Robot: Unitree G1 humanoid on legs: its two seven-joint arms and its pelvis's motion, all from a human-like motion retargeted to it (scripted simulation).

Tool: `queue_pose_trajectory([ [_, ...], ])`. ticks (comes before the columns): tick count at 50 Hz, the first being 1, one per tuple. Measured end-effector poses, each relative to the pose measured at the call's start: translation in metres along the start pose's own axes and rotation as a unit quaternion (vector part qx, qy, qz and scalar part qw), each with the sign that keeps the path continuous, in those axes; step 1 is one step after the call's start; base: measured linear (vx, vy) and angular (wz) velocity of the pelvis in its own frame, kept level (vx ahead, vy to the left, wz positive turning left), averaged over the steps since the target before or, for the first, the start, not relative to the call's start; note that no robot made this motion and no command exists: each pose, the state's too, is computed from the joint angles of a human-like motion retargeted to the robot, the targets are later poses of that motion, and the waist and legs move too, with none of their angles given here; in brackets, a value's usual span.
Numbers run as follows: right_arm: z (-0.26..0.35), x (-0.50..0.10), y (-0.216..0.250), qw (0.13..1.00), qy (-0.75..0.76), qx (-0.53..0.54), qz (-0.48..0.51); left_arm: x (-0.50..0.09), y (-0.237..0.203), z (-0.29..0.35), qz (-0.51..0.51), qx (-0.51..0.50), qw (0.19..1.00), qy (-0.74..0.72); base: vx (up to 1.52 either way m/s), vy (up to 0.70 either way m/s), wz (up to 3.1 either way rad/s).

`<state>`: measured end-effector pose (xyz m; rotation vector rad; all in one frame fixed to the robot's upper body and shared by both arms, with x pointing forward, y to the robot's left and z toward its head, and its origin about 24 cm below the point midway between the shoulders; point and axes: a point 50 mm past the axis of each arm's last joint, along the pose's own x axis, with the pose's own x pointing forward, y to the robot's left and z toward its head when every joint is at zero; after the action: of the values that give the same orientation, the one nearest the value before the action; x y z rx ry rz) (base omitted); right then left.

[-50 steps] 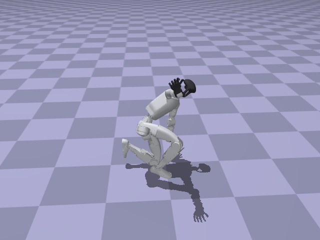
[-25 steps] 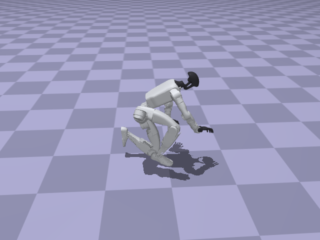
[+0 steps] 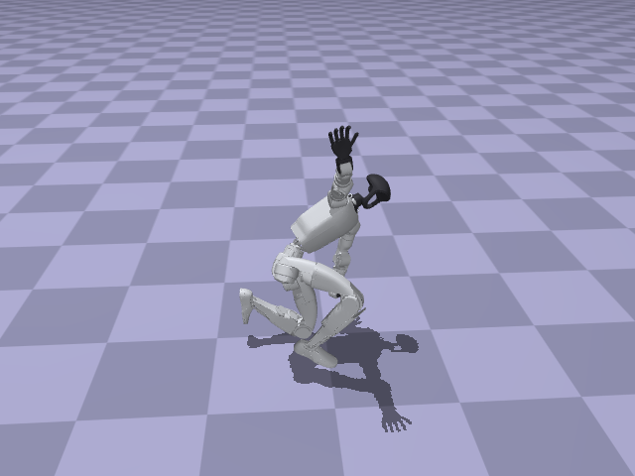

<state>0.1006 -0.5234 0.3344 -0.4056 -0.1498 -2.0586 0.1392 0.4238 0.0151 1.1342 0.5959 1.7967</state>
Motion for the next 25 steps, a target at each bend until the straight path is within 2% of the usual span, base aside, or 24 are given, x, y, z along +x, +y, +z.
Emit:
queue_pose_trajectory([
  [4, -0.013, -0.009, 0.006, 0.998, 0.051, 0.026, -0.014, 0.008, 0.004, -0.021, 0.019, 0.017, 0.999, 0.03, 0.01, 0.0, 0.11],
  [7, -0.023, -0.025, 0.023, 0.996, 0.08, 0.034, 0.013, 0.003, 0.002, -0.018, 0.012, 0.013, 0.999, 0.028, -0.01, 0.02, -0.04],
  [12, -0.033, -0.07, 0.063, 0.99, 0.081, 0.038, 0.104, -0.036, -0.01, 0.033, -0.056, -0.05, 0.996, -0.038, -0.05, 0.06, -0.45],
  [15, -0.033, -0.12, 0.1, 0.964, 0.116, 0.098, 0.219, -0.073, -0.013, 0.07, -0.102, -0.089, 0.987, -0.085, -0.09, 0.04, -0.47],
  [20, -0.009, -0.257, 0.142, 0.865, 0.191, 0.259, 0.385, -0.14, -0.001, 0.13, -0.162, -0.174, 0.96, -0.145, -0.1, 0.02, -0.35],
  [22, 0.02, -0.311, 0.14, 0.861, 0.053, 0.228, 0.45, -0.166, 0.01, 0.152, -0.185, -0.215, 0.944, -0.169, -0.1, 0.0, -0.17],
  [24, 0.058, -0.361, 0.125, 0.833, -0.185, 0.196, 0.484, -0.196, 0.024, 0.172, -0.214, -0.254, 0.925, -0.188, -0.09, -0.03, -0.11],
  [25, 0.073, -0.381, 0.116, 0.805, -0.322, 0.173, 0.467, -0.211, 0.032, 0.181, -0.23, -0.272, 0.913, -0.198, -0.09, -0.05, -0.04],
])
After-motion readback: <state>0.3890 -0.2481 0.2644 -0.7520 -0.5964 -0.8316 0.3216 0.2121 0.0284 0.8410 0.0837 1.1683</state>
